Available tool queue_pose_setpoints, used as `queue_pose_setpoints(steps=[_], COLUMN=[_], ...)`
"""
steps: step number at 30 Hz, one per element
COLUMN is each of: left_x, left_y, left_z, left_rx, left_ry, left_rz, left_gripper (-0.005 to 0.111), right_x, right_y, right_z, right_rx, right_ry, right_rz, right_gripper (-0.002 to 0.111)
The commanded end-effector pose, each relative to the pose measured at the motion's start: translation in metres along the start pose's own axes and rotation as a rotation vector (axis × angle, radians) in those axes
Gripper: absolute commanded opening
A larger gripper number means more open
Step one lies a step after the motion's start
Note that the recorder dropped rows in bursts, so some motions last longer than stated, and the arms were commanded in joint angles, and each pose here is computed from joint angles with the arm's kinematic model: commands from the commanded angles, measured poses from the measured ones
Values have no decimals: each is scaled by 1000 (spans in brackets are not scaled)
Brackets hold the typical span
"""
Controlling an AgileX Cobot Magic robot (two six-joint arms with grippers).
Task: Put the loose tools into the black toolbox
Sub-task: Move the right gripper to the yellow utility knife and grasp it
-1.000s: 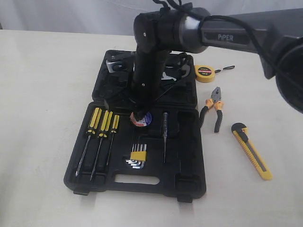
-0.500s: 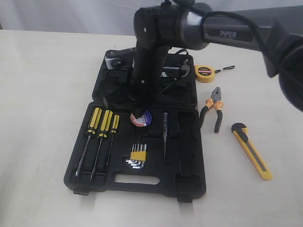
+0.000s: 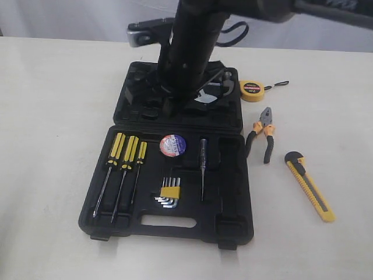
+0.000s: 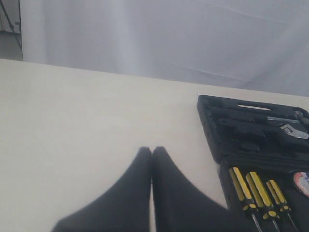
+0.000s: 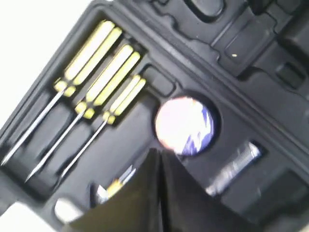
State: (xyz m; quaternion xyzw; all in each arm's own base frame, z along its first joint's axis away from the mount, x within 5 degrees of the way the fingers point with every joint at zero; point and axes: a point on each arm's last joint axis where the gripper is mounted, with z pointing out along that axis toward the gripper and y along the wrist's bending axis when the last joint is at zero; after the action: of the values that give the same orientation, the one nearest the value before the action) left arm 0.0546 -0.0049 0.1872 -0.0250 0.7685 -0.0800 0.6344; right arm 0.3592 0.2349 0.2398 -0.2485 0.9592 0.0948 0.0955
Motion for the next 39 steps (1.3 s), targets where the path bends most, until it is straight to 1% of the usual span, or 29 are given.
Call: queue_pose_setpoints(steps=[1, 7, 12, 15, 21, 26, 33, 35, 39], left_x=[-1, -1, -1, -1, -1, -1, -1, -1, -1], left_y=[0, 0, 0, 0, 0, 0, 0, 0, 0], left_z=[0, 0, 0, 0, 0, 0, 0, 0, 0], left_rx=[4, 4, 4, 4, 4, 4, 4, 4, 4], left_ry=[0, 0, 0, 0, 0, 0, 0, 0, 0], left_rz=[6, 6, 6, 6, 6, 6, 6, 6, 6], left_gripper=[0, 0, 0, 0, 0, 0, 0, 0, 0], right_x=[10, 19, 36, 51, 95, 138, 196, 209, 224], right_y=[0, 1, -5, -17, -54, -73, -82, -84, -87], right_z=[-39, -82, -96, -101, -109, -118, -120, -114, -98], right_rx=[23, 68, 113, 112, 114, 134, 159, 166, 170], right_ry=[-5, -88, -103, -101, -106, -127, -147, -163, -152], right_rz=[-41, -62, -50, -12, 125, 218, 324, 364, 390], right_gripper=[-1, -1, -1, -1, -1, -1, -1, -1, -1])
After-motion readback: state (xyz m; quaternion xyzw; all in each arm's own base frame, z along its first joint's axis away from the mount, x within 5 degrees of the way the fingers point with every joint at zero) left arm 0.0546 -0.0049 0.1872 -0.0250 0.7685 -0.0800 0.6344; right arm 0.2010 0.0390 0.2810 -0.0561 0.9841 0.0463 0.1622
